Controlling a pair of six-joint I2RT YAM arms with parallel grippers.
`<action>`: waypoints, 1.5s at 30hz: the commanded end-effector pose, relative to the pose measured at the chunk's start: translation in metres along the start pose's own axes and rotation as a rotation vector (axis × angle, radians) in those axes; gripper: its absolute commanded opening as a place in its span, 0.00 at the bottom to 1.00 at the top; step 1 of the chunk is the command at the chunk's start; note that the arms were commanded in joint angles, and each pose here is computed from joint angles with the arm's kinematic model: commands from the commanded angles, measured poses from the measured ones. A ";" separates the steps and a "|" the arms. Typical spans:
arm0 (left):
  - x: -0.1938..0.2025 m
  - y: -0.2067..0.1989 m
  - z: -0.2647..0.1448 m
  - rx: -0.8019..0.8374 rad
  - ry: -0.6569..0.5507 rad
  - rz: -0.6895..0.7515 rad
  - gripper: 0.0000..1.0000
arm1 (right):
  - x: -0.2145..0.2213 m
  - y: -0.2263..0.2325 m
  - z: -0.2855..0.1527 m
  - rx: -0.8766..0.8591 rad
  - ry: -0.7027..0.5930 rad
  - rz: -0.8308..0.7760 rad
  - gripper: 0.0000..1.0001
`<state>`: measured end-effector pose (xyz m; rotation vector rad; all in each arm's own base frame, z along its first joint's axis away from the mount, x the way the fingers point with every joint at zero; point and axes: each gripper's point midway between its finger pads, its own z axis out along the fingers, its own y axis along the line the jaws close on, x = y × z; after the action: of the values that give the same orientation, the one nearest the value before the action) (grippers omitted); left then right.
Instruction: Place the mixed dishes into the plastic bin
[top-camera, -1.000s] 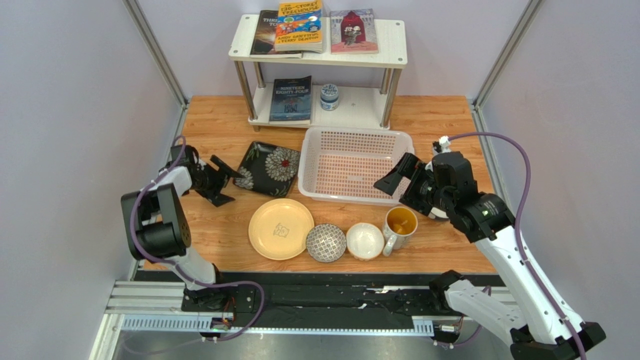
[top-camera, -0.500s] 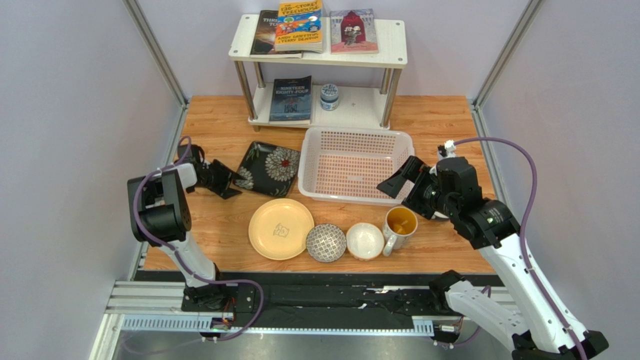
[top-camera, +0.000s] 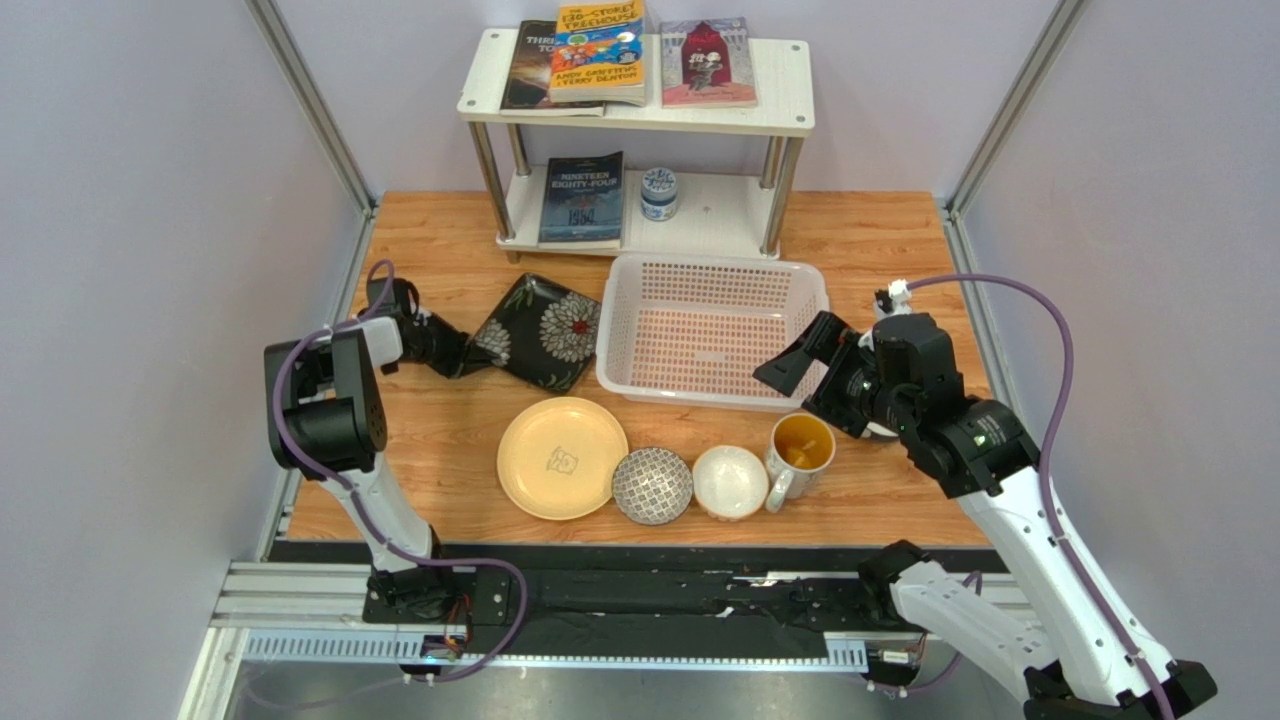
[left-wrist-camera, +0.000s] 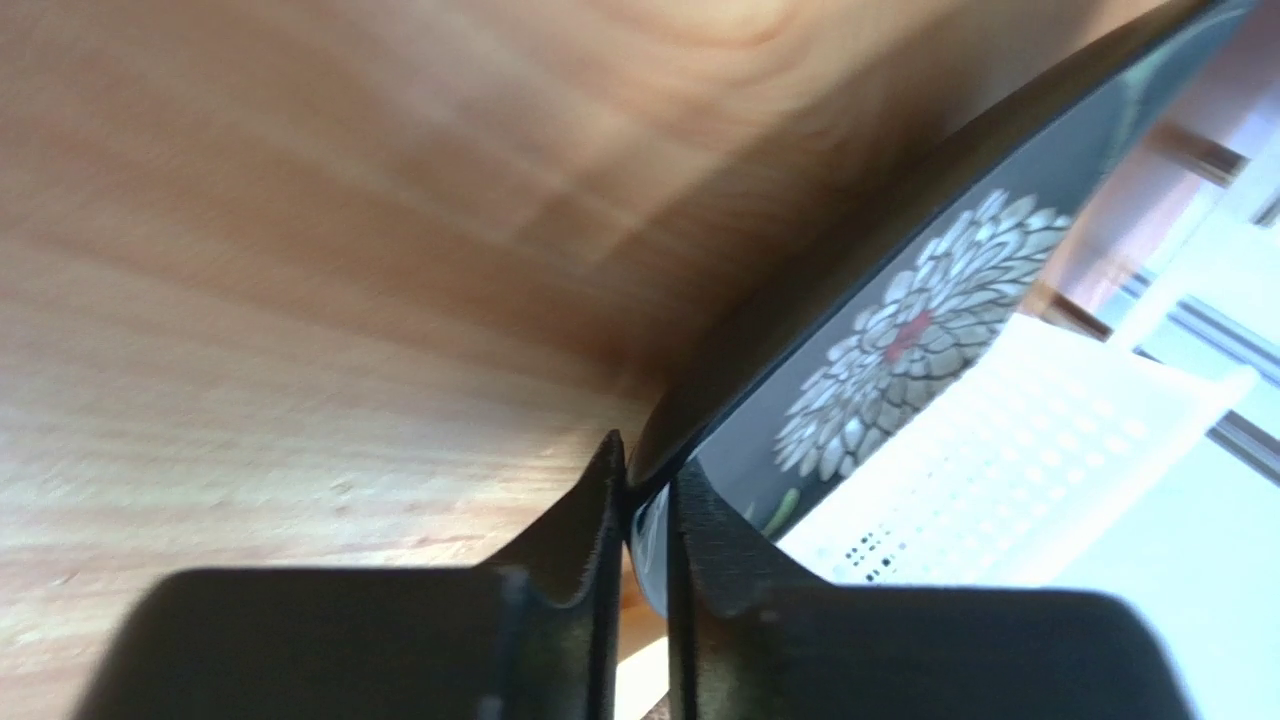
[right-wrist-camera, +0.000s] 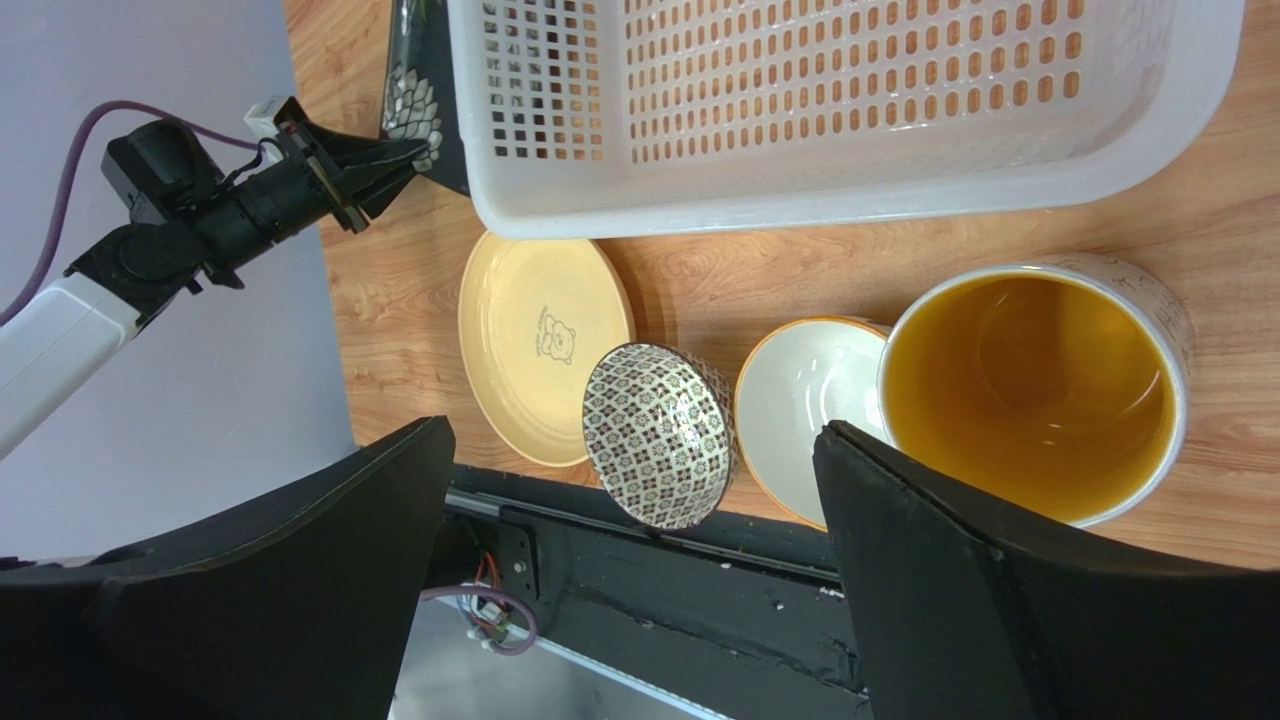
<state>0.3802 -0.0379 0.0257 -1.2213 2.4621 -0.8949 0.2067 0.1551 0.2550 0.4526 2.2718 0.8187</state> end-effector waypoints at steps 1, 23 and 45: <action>0.001 0.009 0.003 -0.036 0.012 0.051 0.01 | -0.004 0.009 -0.008 -0.061 -0.036 -0.012 0.95; 0.026 0.011 -0.106 0.011 -0.117 0.111 0.00 | 0.063 0.096 0.065 -0.122 0.151 -0.172 1.00; -0.007 0.062 -0.131 -0.035 -0.188 -0.009 0.00 | 0.165 0.209 0.185 -0.142 0.314 -0.259 1.00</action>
<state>0.2812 0.0458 0.0766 -1.3147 2.3798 -0.6498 0.2188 0.4441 0.1981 -0.0698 2.5122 0.9196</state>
